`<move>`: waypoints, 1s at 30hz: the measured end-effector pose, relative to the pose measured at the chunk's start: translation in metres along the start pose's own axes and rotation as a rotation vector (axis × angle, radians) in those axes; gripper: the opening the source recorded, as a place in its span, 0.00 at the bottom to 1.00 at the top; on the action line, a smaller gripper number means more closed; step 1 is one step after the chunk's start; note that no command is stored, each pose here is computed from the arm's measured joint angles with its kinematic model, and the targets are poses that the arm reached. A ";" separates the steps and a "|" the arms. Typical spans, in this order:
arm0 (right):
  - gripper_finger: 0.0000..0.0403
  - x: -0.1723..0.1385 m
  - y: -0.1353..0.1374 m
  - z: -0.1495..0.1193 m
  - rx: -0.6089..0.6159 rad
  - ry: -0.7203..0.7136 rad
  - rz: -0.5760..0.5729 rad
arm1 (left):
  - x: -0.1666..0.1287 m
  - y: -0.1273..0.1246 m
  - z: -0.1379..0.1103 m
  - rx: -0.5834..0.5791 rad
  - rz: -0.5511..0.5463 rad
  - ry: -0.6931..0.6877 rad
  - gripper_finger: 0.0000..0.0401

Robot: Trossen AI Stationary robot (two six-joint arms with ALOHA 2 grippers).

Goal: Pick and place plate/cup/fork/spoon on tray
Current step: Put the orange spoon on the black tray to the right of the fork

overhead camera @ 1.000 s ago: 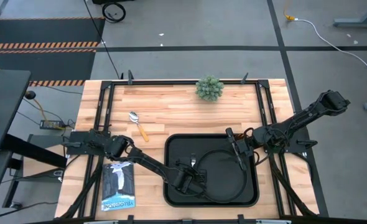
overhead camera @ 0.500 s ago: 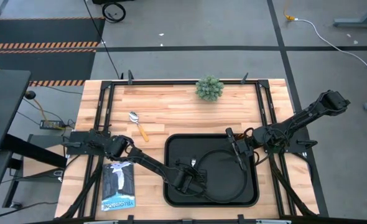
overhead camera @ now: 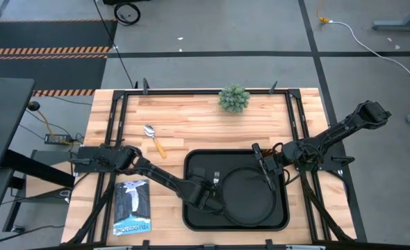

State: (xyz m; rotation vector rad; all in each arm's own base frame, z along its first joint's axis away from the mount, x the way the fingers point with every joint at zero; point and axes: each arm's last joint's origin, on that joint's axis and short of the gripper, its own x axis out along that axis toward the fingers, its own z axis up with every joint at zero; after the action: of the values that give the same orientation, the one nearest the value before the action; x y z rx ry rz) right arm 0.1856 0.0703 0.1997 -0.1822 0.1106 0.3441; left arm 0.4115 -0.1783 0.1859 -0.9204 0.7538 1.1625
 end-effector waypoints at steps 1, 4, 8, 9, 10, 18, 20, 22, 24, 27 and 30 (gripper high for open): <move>0.50 0.000 0.000 0.000 0.000 0.000 0.000 | -0.002 0.004 0.004 0.005 0.033 -0.014 0.24; 0.50 0.000 0.000 0.000 -0.001 0.000 0.001 | -0.010 0.017 0.019 0.016 0.159 -0.063 0.21; 0.50 0.000 0.000 0.000 0.004 -0.001 0.005 | -0.012 0.027 0.034 0.047 0.279 -0.103 0.15; 0.50 0.000 0.000 0.000 0.005 0.000 0.006 | -0.011 0.028 0.037 0.057 0.295 -0.111 0.13; 0.50 0.000 0.000 0.000 0.006 0.000 0.008 | -0.010 0.027 0.039 0.065 0.301 -0.113 0.11; 0.50 0.000 0.000 0.000 0.009 -0.005 0.009 | 0.014 0.054 0.063 0.149 0.441 -0.096 0.02; 0.50 0.000 0.000 0.000 0.014 -0.005 0.009 | 0.012 0.068 0.069 0.133 0.429 -0.093 0.02; 0.50 0.000 0.000 0.000 0.015 -0.005 0.009 | 0.010 0.084 0.074 0.103 0.388 -0.095 0.02; 0.50 0.000 0.000 0.000 0.015 -0.005 0.009 | 0.012 0.100 0.076 0.057 0.343 -0.087 0.01; 0.50 0.000 0.000 0.001 0.015 -0.006 0.009 | 0.017 0.124 0.080 -0.044 0.315 -0.087 0.02; 0.50 0.000 0.000 0.001 0.016 -0.006 0.008 | 0.024 0.142 0.083 -0.144 0.325 -0.108 0.09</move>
State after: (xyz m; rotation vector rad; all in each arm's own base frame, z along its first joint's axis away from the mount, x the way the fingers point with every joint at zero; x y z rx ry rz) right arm 0.1856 0.0705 0.2001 -0.1650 0.1079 0.3520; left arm 0.2814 -0.0754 0.1725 -0.8653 0.7564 1.5568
